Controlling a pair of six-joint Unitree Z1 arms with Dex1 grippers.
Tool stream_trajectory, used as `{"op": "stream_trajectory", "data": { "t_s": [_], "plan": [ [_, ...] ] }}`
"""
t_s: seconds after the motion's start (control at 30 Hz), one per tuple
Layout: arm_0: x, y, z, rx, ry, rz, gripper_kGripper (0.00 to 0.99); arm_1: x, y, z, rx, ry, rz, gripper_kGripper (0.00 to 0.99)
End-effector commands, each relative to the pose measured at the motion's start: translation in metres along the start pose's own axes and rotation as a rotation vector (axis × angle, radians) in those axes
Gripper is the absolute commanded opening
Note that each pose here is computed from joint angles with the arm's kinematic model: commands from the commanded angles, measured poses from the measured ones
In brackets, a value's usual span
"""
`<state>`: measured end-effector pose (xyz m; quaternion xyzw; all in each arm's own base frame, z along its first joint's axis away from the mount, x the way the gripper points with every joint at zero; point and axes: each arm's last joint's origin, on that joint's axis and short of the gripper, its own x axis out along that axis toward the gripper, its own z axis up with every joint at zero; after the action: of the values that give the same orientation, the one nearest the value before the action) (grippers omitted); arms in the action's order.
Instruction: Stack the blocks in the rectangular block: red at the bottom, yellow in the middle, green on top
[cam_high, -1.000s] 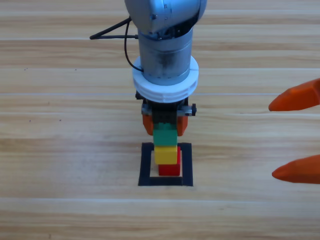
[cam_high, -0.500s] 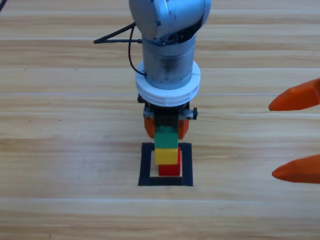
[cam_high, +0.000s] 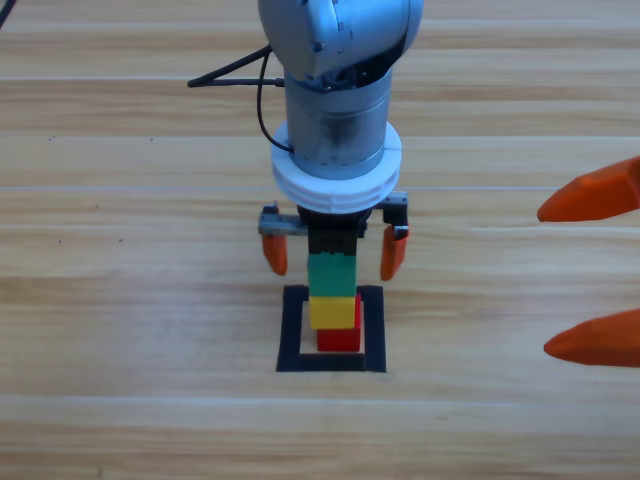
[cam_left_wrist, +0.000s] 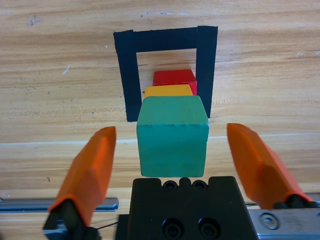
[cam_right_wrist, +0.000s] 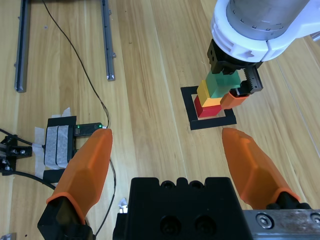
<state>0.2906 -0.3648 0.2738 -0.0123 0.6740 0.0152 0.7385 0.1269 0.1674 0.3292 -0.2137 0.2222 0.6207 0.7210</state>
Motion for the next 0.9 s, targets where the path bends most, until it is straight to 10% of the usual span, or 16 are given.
{"op": "stream_trajectory", "data": {
  "t_s": [0.03,0.3,0.63,0.9],
  "plan": [
    [-0.008,0.0,-0.014,0.019,0.002,0.005,0.99,0.004,0.002,-0.008,0.009,0.026,0.012,0.969],
    [-0.042,0.008,-0.022,0.021,-0.063,-0.044,0.99,0.003,0.002,-0.008,0.007,0.028,0.001,0.969],
    [-0.248,0.121,-0.085,0.058,-0.723,-0.215,0.99,0.004,0.001,-0.008,0.008,0.034,-0.011,0.969],
    [-0.222,0.219,-0.147,0.164,-0.965,-0.197,0.99,0.002,0.002,-0.007,0.004,0.026,-0.012,0.969]
  ]
}}
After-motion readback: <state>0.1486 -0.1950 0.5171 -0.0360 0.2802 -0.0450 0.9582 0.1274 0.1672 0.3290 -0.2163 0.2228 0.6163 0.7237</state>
